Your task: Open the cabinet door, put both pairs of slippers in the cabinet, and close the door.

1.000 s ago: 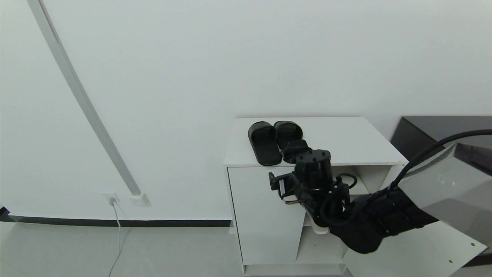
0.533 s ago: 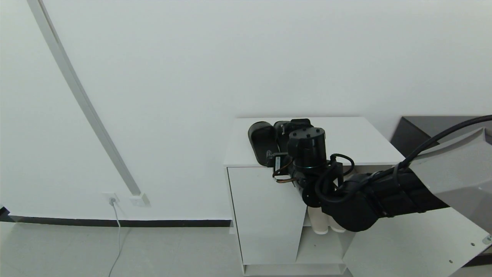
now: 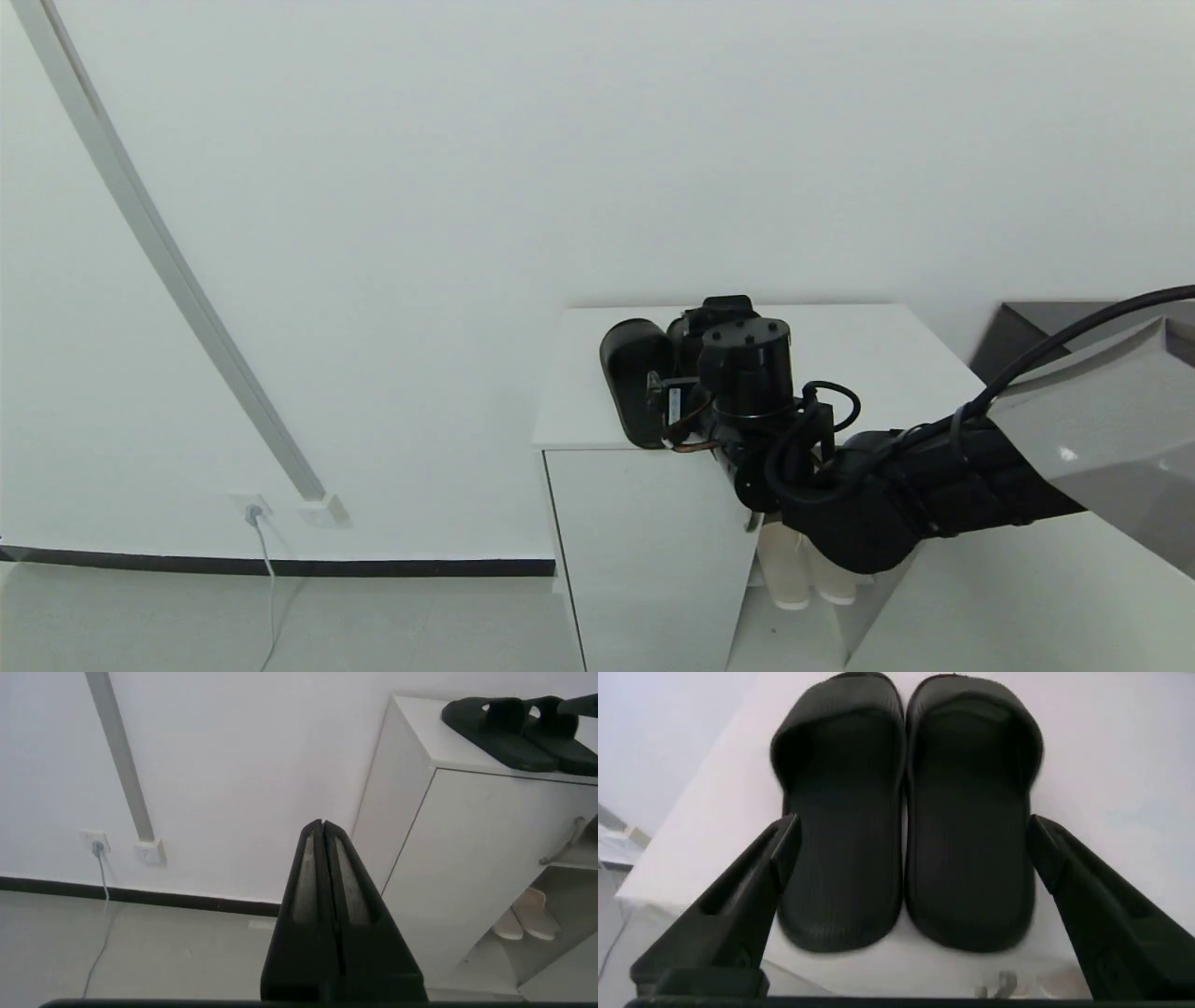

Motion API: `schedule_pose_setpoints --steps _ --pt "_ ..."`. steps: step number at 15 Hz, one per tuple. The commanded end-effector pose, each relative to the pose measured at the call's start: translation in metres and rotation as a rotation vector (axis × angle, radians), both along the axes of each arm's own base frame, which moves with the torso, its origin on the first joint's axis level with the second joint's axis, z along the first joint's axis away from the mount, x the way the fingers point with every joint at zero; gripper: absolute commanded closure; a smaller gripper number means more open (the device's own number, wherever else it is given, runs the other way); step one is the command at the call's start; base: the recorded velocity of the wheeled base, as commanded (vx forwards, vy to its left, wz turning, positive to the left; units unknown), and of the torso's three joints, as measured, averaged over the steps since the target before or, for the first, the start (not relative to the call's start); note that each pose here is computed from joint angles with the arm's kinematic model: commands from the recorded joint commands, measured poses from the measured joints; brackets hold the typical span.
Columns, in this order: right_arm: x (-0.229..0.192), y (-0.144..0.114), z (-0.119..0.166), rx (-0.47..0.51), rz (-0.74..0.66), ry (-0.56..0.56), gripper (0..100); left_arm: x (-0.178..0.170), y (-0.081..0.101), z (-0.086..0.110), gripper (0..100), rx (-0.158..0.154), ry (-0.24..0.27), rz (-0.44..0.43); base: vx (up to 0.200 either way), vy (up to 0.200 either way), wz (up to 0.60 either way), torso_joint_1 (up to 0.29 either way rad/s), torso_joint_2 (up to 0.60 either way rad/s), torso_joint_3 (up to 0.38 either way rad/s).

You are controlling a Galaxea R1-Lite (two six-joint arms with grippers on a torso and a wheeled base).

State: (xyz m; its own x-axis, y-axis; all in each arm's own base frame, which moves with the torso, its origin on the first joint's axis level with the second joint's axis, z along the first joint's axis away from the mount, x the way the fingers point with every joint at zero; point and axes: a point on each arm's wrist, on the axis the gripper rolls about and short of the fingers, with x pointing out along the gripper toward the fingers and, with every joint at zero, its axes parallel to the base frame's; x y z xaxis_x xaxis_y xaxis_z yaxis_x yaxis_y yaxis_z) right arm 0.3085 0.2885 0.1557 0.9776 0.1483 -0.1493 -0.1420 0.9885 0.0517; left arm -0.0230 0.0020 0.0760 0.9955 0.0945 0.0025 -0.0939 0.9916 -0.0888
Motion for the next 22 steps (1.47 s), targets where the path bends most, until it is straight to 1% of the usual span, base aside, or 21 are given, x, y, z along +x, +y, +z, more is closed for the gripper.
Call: schedule_pose_setpoints --steps 1,2,8,13,15,19,20,22 --pt "0.002 0.002 -0.01 -0.009 -0.001 0.009 0 0.0 0.0 0.0 100 -0.002 -0.001 0.0 0.2 0.0 0.0 -0.002 0.0 0.002" --pt "0.004 0.003 -0.016 -0.013 0.0 0.01 0 0.0 0.0 0.0 100 -0.002 -0.001 0.0 0.2 0.0 0.0 -0.002 0.0 0.007" --pt "0.013 0.009 -0.042 -0.032 0.032 0.022 0 0.0 0.0 0.0 100 -0.008 -0.001 0.0 0.0 0.0 0.0 0.0 0.0 0.0" --pt "0.049 0.013 -0.046 -0.048 0.013 -0.021 0 0.0 0.0 0.0 100 -0.008 -0.001 0.0 0.0 0.0 0.0 0.0 0.0 0.0" --pt "0.063 0.011 -0.048 -0.058 0.0 -0.01 0 0.0 0.0 0.0 100 -0.008 -0.001 0.0 0.0 0.0 0.0 0.0 0.0 0.0" --pt "0.085 0.014 -0.05 -0.053 -0.012 -0.014 0 0.0 0.0 0.0 100 -0.009 -0.001 0.0 0.0 0.0 0.0 0.0 0.0 0.0" --pt "0.089 0.016 -0.051 -0.05 -0.014 -0.018 100 0.0 0.0 0.0 100 -0.009 -0.001 0.002 0.0 0.0 0.0 0.0 0.0 0.0" --pt "0.093 0.016 -0.052 -0.043 -0.002 -0.024 100 0.0 0.0 0.0 100 -0.009 -0.001 0.002 0.0 0.0 0.0 0.0 0.0 0.0"
